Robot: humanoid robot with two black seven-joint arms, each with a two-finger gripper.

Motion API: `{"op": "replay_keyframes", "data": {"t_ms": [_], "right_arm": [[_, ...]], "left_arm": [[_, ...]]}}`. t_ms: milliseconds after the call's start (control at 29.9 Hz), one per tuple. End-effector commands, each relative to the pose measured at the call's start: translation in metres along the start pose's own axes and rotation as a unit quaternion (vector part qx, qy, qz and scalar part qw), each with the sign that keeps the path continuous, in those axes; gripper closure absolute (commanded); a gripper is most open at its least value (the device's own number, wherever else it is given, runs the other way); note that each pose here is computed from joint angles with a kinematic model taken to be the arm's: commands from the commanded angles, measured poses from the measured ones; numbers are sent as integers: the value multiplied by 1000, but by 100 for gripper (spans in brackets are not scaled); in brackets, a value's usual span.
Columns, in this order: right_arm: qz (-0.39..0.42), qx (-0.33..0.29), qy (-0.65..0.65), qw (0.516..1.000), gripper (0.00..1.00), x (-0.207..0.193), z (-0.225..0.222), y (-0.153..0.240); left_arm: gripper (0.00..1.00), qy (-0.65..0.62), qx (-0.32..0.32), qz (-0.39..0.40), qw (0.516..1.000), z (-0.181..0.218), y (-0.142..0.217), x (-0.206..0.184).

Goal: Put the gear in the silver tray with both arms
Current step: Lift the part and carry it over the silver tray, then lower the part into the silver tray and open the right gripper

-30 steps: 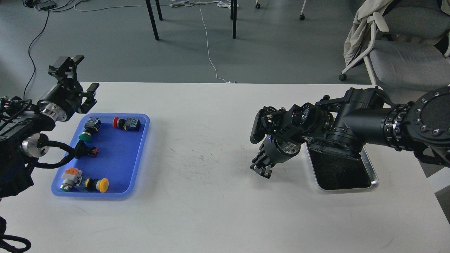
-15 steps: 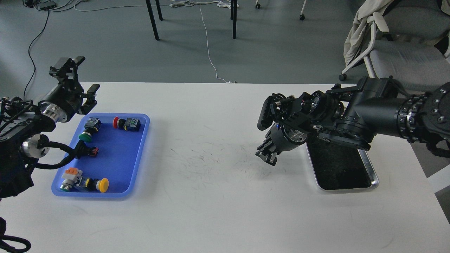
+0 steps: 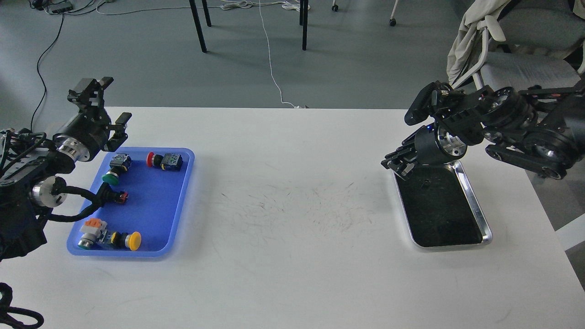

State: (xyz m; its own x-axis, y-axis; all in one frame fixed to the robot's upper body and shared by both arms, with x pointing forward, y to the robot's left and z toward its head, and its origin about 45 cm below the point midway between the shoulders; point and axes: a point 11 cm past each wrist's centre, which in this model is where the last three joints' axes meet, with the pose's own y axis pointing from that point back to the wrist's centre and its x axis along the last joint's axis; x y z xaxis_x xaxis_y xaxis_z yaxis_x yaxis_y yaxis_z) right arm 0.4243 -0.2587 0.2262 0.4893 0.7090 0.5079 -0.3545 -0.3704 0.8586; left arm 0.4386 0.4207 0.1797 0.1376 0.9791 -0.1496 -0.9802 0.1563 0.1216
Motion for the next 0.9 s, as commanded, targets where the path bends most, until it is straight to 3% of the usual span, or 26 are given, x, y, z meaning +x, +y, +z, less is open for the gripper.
{"op": "replay_keyframes", "data": {"t_ms": [0, 869], "right_arm": [[11, -5, -30, 999, 99, -17, 9, 9], [68, 20, -287, 955, 98, -131, 2, 4]], "left_arm": [[2, -1, 1, -1, 1000, 0, 0, 0], [1, -21, 21, 7, 1000, -8, 6, 8]]}}
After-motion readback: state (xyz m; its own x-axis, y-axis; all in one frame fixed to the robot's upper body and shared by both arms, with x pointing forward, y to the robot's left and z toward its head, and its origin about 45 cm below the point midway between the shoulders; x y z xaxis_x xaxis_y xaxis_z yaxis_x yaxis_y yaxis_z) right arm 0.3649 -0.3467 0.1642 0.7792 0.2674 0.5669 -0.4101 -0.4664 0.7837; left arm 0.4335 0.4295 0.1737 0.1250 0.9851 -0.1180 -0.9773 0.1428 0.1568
